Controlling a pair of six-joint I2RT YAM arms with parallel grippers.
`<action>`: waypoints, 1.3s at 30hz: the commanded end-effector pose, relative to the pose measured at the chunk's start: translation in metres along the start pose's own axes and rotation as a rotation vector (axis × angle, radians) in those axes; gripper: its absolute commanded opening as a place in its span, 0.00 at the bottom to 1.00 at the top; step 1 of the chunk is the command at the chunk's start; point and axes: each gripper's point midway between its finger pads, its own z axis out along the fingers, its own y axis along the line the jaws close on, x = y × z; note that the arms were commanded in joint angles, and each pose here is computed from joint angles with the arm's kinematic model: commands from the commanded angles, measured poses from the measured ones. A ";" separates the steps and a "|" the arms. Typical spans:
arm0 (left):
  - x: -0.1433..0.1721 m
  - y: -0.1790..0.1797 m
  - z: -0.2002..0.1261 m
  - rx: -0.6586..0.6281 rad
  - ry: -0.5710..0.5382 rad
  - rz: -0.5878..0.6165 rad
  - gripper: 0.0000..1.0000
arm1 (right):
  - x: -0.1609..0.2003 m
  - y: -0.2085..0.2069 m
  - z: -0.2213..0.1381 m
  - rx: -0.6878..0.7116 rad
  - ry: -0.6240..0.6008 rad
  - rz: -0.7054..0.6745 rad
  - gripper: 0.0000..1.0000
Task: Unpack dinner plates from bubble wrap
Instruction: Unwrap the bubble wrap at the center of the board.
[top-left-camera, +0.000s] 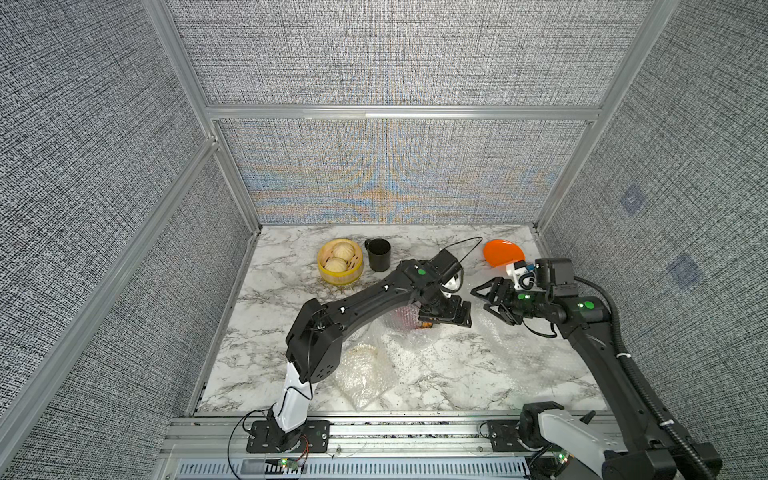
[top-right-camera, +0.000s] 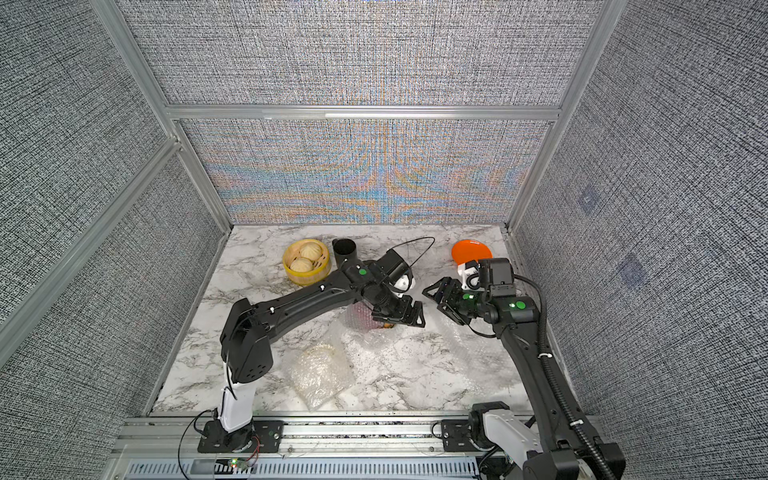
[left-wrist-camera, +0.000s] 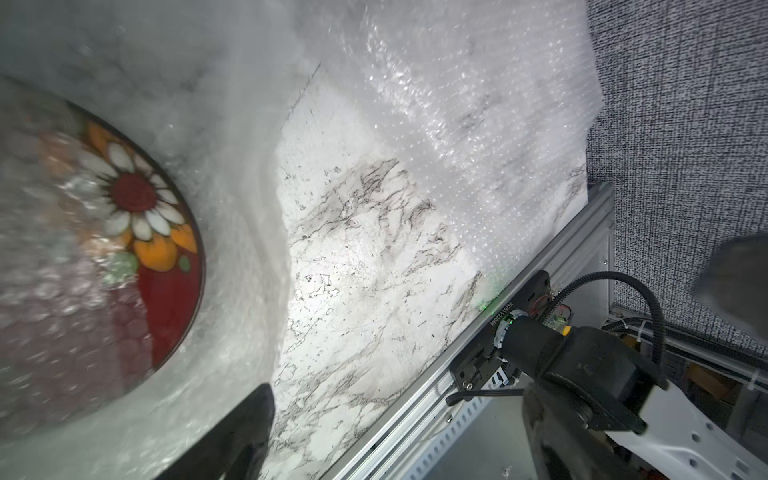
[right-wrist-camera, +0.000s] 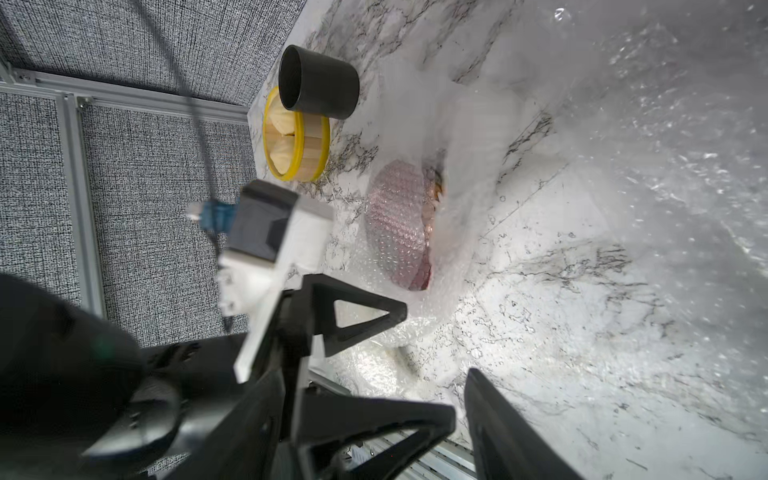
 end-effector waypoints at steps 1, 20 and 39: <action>0.018 0.025 -0.029 -0.144 0.025 0.008 0.95 | 0.005 -0.001 0.001 0.003 0.027 0.027 0.68; 0.061 0.162 -0.094 -0.386 -0.097 -0.394 0.95 | 0.066 0.039 0.115 0.163 0.457 -0.217 0.53; 0.039 0.203 -0.020 -0.250 0.067 -0.370 0.92 | 0.178 -0.052 0.143 0.482 0.689 -0.126 0.32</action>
